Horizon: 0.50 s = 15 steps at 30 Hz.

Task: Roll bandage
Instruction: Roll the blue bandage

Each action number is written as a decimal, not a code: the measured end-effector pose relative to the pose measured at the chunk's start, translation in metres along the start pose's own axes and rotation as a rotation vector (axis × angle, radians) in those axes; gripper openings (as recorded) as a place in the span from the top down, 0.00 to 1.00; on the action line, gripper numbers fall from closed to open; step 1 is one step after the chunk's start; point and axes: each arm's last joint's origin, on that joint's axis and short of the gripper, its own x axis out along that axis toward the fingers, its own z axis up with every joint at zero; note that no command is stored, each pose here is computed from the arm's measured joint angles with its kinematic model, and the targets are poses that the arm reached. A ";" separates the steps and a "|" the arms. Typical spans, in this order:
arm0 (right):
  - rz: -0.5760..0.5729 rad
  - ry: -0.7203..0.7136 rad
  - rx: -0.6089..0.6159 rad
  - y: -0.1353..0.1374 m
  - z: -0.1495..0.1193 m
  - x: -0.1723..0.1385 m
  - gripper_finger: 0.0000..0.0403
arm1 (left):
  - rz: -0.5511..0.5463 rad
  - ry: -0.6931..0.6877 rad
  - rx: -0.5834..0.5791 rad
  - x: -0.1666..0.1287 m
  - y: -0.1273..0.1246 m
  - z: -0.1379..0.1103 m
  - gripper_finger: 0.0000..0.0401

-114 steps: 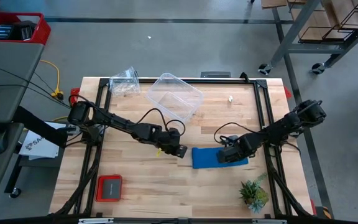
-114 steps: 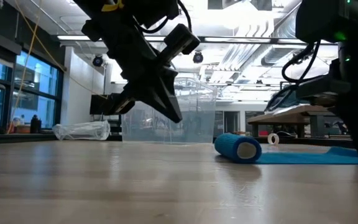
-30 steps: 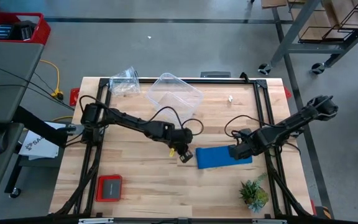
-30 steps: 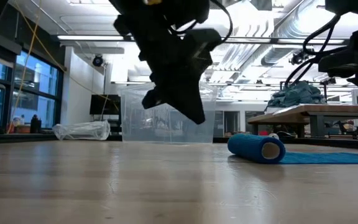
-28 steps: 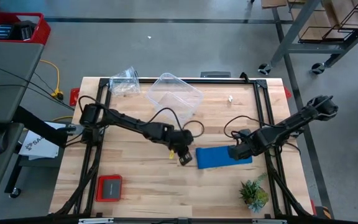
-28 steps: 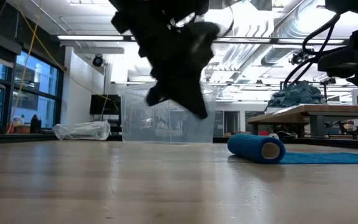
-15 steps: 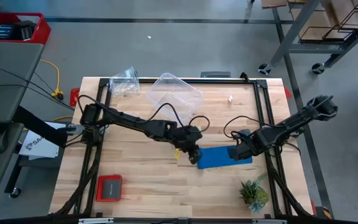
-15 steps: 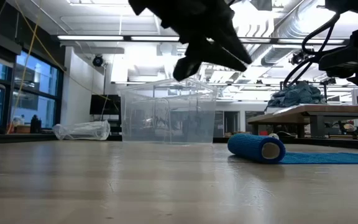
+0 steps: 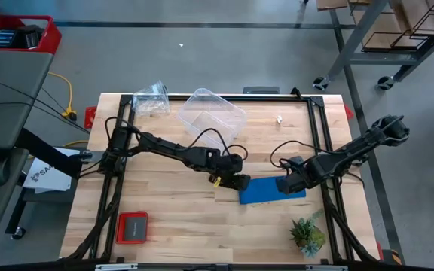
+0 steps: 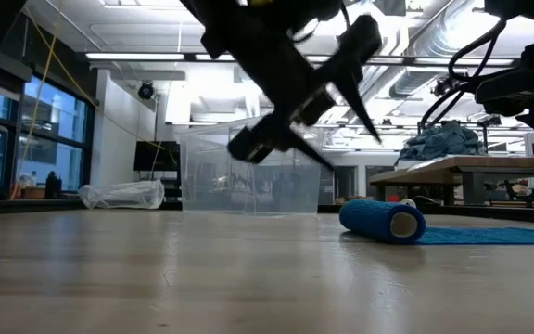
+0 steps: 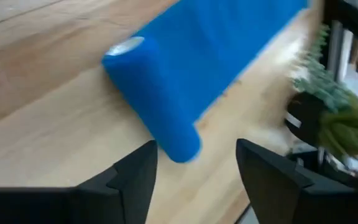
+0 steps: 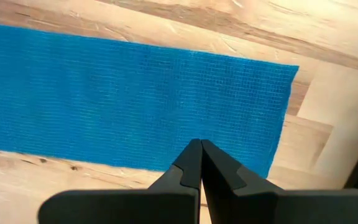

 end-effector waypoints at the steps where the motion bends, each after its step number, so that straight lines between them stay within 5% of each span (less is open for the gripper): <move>1: 0.005 -0.006 0.000 0.000 0.000 0.000 1.00 | 0.003 0.002 -0.022 0.003 0.002 0.001 0.45; 15: 0.026 -0.035 -0.021 0.002 0.001 0.000 1.00 | 0.024 0.022 -0.216 0.015 0.012 0.009 0.43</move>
